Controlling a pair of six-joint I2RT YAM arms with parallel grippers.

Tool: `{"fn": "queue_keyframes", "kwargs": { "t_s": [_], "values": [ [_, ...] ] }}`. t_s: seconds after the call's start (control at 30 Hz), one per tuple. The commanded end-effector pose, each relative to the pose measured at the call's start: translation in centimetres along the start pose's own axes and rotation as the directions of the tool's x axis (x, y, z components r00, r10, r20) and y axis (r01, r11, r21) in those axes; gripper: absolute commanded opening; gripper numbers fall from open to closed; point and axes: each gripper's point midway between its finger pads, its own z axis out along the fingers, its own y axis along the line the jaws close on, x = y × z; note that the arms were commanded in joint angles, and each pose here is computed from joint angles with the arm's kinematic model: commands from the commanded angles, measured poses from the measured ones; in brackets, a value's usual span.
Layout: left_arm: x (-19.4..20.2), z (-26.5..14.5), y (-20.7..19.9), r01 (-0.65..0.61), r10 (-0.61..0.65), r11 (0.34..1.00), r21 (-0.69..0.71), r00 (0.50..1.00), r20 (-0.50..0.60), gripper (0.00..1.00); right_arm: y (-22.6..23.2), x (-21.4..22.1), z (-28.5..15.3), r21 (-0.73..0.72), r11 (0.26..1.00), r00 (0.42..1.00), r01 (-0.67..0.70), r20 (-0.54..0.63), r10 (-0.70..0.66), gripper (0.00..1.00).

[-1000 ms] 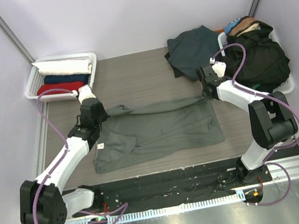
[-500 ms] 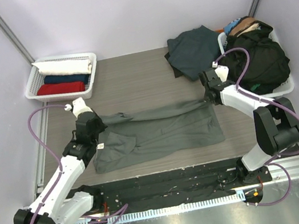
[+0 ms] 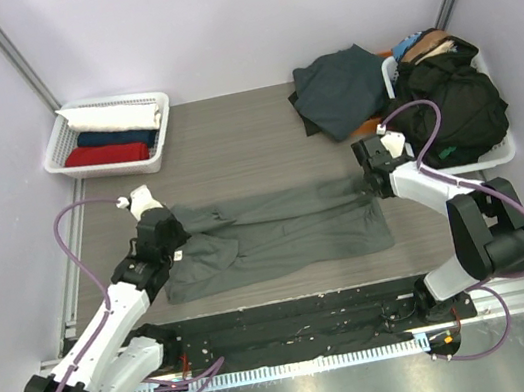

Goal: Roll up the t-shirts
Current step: Fold the T-shirt at the center of the board.

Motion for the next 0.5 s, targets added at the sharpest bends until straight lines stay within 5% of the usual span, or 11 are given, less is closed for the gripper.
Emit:
{"fn": "queue_keyframes", "kwargs": {
  "t_s": [0.0,0.1,0.2,0.47],
  "values": [
    [2.2,0.0,0.2,0.049,-0.049,0.999,0.001,0.997,-0.065,0.00,0.3,-0.3,0.1,-0.010,0.998,0.998,-0.060,0.025,0.061,0.02],
    [3.5,-0.1,0.4,0.065,-0.064,0.998,0.010,0.993,-0.096,0.00,0.1,0.1,0.2,-0.013,0.997,0.997,-0.072,0.025,0.072,0.04],
    [3.7,-0.4,0.5,0.073,-0.071,0.997,0.019,0.994,-0.089,0.00,0.1,0.2,0.1,-0.018,0.997,0.997,-0.077,0.026,0.077,0.34],
    [3.9,-0.7,0.6,0.066,-0.063,0.997,0.028,0.994,-0.090,0.00,0.3,-2.1,-2.1,-0.066,0.993,0.989,-0.101,0.101,0.108,0.38]
  ]
}}
